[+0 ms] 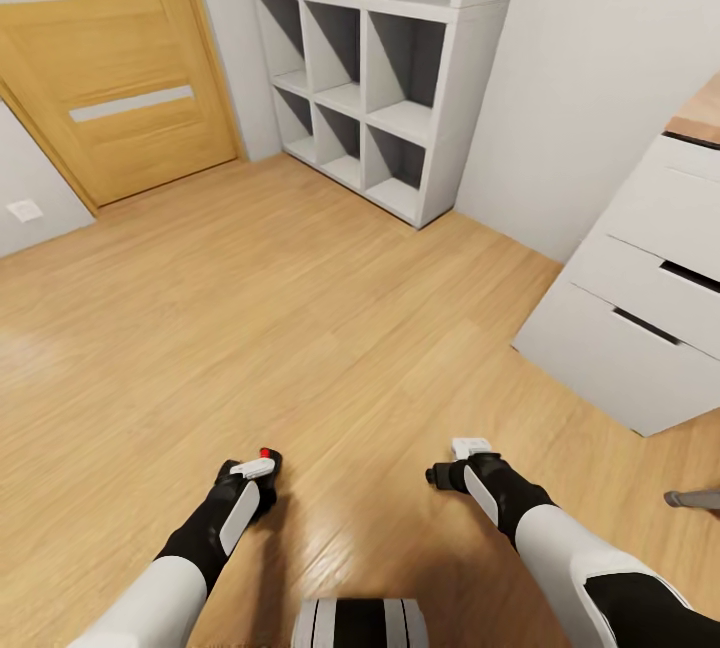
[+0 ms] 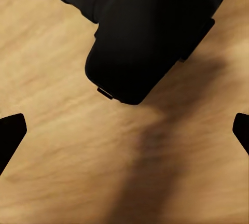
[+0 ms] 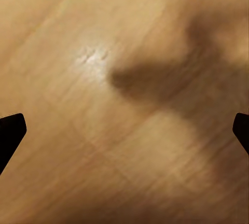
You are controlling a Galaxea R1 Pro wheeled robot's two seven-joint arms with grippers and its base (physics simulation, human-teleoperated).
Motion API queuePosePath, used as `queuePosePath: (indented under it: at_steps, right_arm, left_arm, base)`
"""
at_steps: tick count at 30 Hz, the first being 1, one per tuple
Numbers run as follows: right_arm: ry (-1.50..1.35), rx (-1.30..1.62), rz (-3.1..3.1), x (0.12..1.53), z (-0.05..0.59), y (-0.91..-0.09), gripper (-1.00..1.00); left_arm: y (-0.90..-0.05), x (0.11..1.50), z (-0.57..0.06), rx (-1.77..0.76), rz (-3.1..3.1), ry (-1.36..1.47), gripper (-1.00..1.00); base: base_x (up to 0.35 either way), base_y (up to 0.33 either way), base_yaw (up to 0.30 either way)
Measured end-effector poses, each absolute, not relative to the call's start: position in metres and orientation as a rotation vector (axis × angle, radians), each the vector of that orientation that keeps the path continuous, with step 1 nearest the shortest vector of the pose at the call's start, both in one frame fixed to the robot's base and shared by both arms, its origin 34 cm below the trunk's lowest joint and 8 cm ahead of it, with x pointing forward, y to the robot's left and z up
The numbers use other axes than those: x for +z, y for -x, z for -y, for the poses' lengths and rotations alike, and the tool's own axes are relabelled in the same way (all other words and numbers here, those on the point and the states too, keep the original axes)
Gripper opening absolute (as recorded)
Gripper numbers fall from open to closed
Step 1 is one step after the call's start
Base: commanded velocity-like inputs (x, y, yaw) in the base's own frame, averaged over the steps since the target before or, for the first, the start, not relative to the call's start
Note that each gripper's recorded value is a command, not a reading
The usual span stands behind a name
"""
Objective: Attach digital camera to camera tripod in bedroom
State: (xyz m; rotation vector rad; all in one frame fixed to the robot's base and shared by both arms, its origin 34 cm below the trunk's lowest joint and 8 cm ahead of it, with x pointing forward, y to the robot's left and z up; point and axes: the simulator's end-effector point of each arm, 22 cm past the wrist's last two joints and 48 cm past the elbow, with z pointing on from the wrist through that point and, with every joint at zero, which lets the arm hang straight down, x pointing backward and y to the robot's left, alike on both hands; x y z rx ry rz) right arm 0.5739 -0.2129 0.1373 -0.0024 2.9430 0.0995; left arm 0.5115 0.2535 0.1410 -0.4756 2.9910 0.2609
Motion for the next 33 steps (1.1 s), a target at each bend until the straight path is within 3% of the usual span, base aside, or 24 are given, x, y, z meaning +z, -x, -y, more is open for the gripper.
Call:
queuePosePath:
  at_steps: [19, 33]
  right_arm:
    - [-0.009, 0.113, -2.998, 0.099, 0.211, -0.55, 1.0]
    - [-0.028, 0.088, -2.803, 0.083, 0.216, -0.58, 1.0]
  left_arm:
    - [-0.494, 0.109, -0.256, 0.288, -3.019, 0.488, 1.0]
    - [-0.498, 0.086, -0.266, 0.35, -2.895, 0.51, 1.0]
  base:
    - [0.0, 0.0, 0.0]
    - [0.0, 0.0, 0.0]
